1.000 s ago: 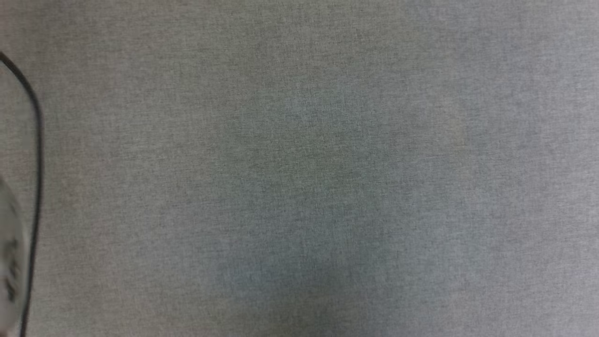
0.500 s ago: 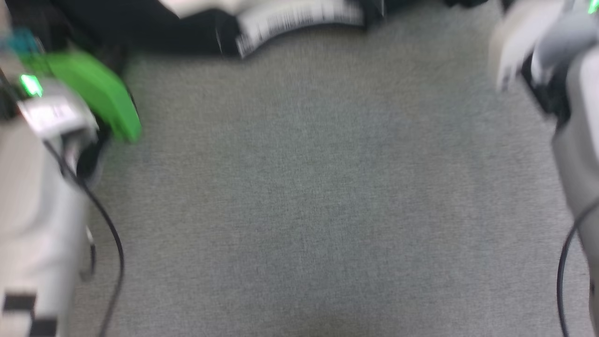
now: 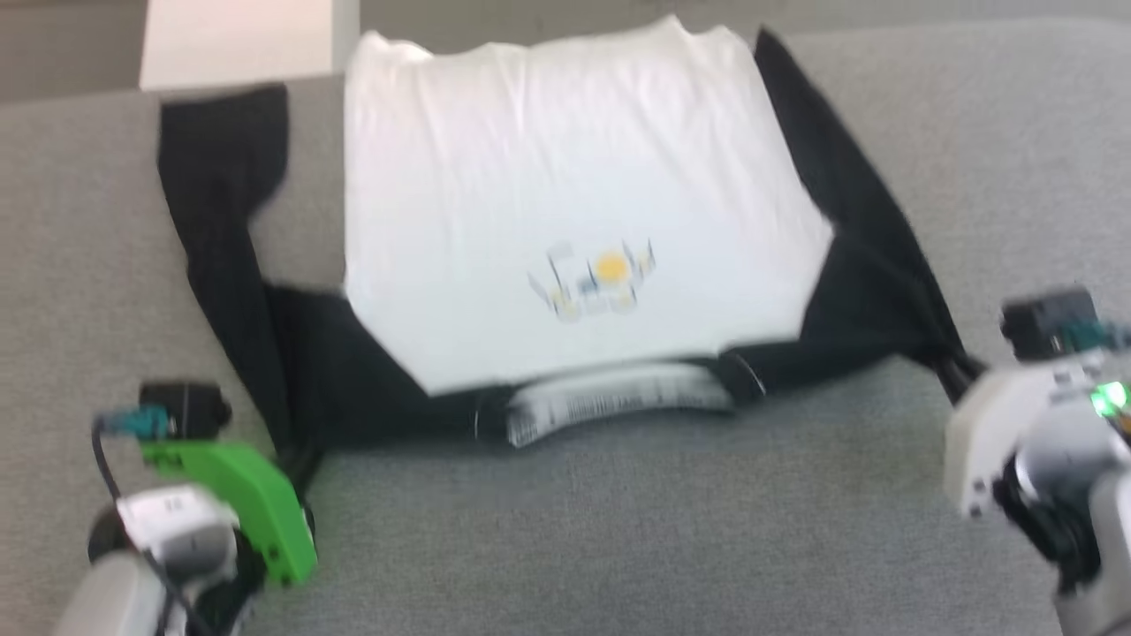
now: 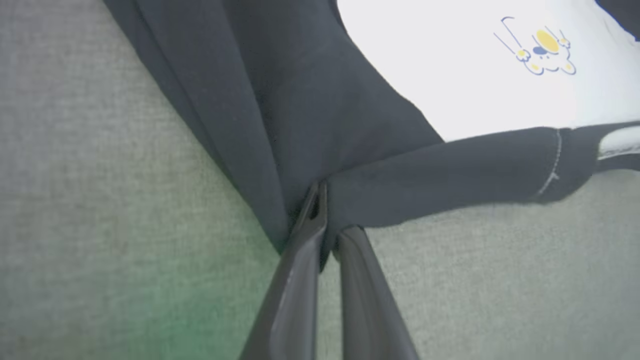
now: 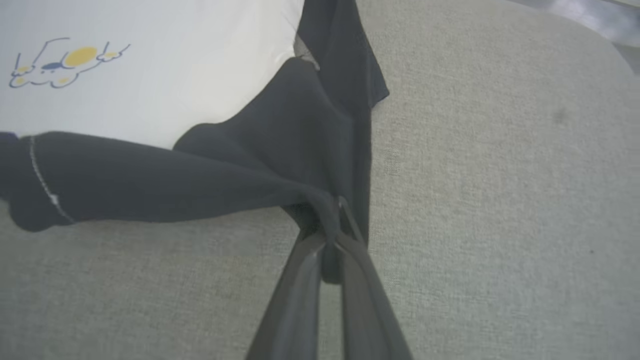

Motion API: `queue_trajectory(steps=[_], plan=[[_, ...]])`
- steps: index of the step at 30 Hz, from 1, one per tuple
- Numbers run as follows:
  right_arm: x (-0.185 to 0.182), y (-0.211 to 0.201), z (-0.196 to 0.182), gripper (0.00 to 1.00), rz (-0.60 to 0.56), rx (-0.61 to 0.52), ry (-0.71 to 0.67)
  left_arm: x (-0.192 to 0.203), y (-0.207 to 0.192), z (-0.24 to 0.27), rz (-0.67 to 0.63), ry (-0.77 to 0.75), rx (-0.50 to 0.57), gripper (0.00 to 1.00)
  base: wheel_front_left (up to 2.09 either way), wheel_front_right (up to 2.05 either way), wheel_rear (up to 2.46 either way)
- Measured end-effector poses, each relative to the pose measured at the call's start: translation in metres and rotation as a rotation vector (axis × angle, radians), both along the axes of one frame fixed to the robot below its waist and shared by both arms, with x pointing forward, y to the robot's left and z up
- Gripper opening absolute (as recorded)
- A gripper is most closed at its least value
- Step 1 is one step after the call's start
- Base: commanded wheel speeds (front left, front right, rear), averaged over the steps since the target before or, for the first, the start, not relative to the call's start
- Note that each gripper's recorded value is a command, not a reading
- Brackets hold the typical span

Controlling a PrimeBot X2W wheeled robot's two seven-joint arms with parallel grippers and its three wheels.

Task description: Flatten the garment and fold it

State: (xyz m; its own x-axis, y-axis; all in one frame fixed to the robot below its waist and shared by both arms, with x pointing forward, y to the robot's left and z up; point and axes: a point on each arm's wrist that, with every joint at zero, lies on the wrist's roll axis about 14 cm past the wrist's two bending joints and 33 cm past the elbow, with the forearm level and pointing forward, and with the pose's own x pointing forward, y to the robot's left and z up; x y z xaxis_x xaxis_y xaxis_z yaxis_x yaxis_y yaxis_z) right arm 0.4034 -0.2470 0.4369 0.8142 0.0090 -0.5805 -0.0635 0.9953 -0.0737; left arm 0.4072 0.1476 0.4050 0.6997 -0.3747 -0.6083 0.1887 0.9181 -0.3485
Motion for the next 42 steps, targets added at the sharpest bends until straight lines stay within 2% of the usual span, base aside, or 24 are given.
queue_trajectory(steps=[4, 9, 15, 20, 33, 34, 35, 36, 37, 42], plan=[[-0.032, -0.005, 0.007, 0.00, -0.088, 0.038, -0.008, -0.034, -0.003, 0.006, 0.040, 0.045, -0.054, 0.00, 0.00, 0.00, 0.00], [-0.067, -0.003, 0.000, 0.00, -0.167, 0.087, 0.030, -0.074, 0.000, 0.001, 0.065, 0.120, -0.060, 0.00, 0.00, 0.00, 0.00], [-0.109, -0.001, -0.025, 0.00, -0.232, 0.129, 0.168, -0.118, 0.003, -0.012, 0.100, 0.239, -0.077, 0.00, 0.00, 0.00, 0.00], [-0.137, -0.001, -0.045, 0.00, -0.263, 0.142, 0.292, -0.138, 0.005, -0.021, 0.111, 0.295, -0.065, 0.00, 0.00, 0.00, 0.00], [-0.152, 0.015, -0.070, 0.00, -0.239, 0.187, 0.381, -0.153, 0.000, -0.033, 0.087, 0.353, -0.051, 0.00, 0.00, 0.00, 0.00], [-0.151, 0.015, -0.070, 0.00, -0.238, 0.188, 0.374, -0.153, 0.000, -0.033, 0.089, 0.345, -0.047, 0.13, 0.00, 0.00, 0.00], [-0.149, 0.016, -0.069, 0.41, -0.233, 0.188, 0.363, -0.152, 0.000, -0.033, 0.096, 0.336, -0.048, 0.64, 0.00, 0.00, 0.00], [-0.149, 0.017, -0.069, 0.55, -0.231, 0.190, 0.358, -0.152, -0.001, -0.033, 0.097, 0.330, -0.051, 1.00, 0.00, 0.00, 0.00], [-0.148, 0.017, -0.069, 1.00, -0.231, 0.196, 0.352, -0.151, -0.001, -0.033, 0.097, 0.320, -0.055, 1.00, 0.00, 0.00, 0.00], [-0.135, 0.015, -0.050, 1.00, -0.233, 0.218, 0.248, -0.143, -0.012, -0.021, 0.117, 0.241, -0.141, 1.00, 0.00, 0.00, 0.00]])
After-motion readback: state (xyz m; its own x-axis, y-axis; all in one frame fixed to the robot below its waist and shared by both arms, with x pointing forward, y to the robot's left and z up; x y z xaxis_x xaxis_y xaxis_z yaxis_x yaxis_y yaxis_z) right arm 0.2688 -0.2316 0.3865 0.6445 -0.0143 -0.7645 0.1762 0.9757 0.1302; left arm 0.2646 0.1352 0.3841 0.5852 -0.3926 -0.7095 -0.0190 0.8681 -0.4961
